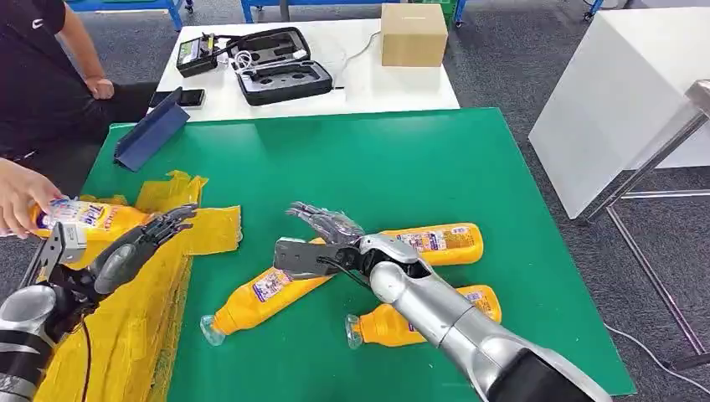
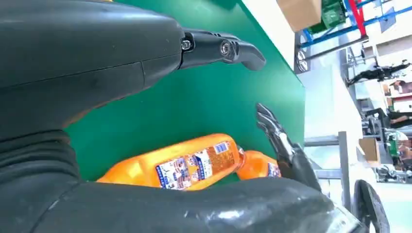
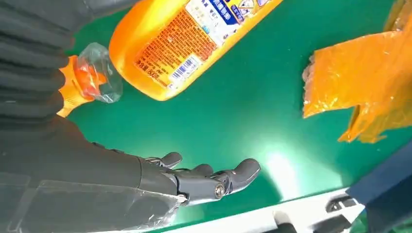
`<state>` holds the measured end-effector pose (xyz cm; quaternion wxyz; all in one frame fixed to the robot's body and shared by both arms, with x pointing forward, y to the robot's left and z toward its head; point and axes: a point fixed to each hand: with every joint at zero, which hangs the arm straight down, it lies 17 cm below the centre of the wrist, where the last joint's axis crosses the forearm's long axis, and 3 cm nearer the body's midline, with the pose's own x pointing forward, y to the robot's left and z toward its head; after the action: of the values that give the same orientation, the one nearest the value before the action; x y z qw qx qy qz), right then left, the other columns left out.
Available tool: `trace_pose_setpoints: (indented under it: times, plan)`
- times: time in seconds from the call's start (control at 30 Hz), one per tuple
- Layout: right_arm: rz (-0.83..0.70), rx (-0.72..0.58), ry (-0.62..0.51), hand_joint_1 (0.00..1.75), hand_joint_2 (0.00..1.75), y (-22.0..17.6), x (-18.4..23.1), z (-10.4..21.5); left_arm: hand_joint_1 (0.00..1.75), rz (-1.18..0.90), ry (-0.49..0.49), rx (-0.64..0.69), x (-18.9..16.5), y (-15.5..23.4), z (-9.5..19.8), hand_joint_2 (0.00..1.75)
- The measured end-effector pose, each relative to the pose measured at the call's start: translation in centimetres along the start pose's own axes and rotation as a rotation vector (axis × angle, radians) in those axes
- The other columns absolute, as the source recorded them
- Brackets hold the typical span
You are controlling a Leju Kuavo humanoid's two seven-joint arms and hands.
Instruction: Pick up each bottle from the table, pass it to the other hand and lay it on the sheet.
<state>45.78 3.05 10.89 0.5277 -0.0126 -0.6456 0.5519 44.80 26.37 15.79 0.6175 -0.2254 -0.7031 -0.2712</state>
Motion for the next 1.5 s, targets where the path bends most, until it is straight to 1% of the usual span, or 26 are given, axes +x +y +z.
trace_pose_setpoints:
  times: [0.13, 0.3, 0.53, 0.7, 1.0, 1.17, 1.33, 1.37, 1.4, 1.43, 1.47, 1.5]
  plan:
    - [0.0, 0.005, 0.008, 0.0, 1.75, 0.2, -0.3, -0.1, 0.0, -0.002, -0.011, -0.007, 0.4, -0.3, -0.1, 0.0]
    - [0.02, 0.026, 0.024, 0.0, 1.75, 0.8, -0.6, -0.4, 0.0, 0.021, -0.066, 0.0, 1.9, -0.7, -0.6, 0.0]
    - [0.076, 0.139, 0.039, 0.0, 1.75, 4.3, -0.3, -1.1, 0.0, 0.035, -0.113, 0.004, 4.1, -1.4, -2.5, 0.0]
    - [0.126, 0.206, 0.058, 0.0, 1.75, 6.5, -0.7, -1.3, 0.0, 0.039, -0.141, -0.016, 5.2, -2.0, -3.5, 0.0]
    - [0.222, 0.305, 0.097, 0.0, 1.75, 8.9, -1.7, -1.2, 0.0, 0.061, -0.185, -0.057, 6.5, -3.4, -4.8, 0.0]
    - [0.311, 0.343, 0.136, 0.0, 1.75, 9.7, -2.9, -1.0, 0.0, 0.076, -0.201, -0.07, 6.8, -4.1, -5.1, 0.0]
    - [0.491, 0.41, 0.231, 0.0, 1.75, 10.4, -6.3, 0.2, 0.0, 0.082, -0.221, -0.08, 7.2, -4.8, -5.2, 0.0]
    - [0.521, 0.423, 0.242, 0.26, 1.75, 10.3, -6.7, 0.3, 0.0, 0.084, -0.224, -0.082, 7.3, -4.9, -5.2, 0.0]
    - [0.537, 0.434, 0.25, 0.8, 1.75, 10.4, -7.1, 0.5, 0.0, 0.085, -0.226, -0.084, 7.4, -5.0, -5.3, 0.0]
    - [0.553, 0.445, 0.259, 1.71, 1.75, 10.6, -7.5, 0.7, 0.0, 0.086, -0.228, -0.086, 7.4, -5.1, -5.3, 0.0]
    - [0.565, 0.452, 0.266, 1.75, 1.75, 10.5, -7.8, 0.8, 0.0, 0.086, -0.23, -0.087, 7.5, -5.2, -5.3, 0.0]
    - [0.581, 0.462, 0.277, 1.75, 1.75, 10.4, -8.4, 1.0, 0.0, 0.087, -0.234, -0.09, 7.6, -5.3, -5.4, 0.0]
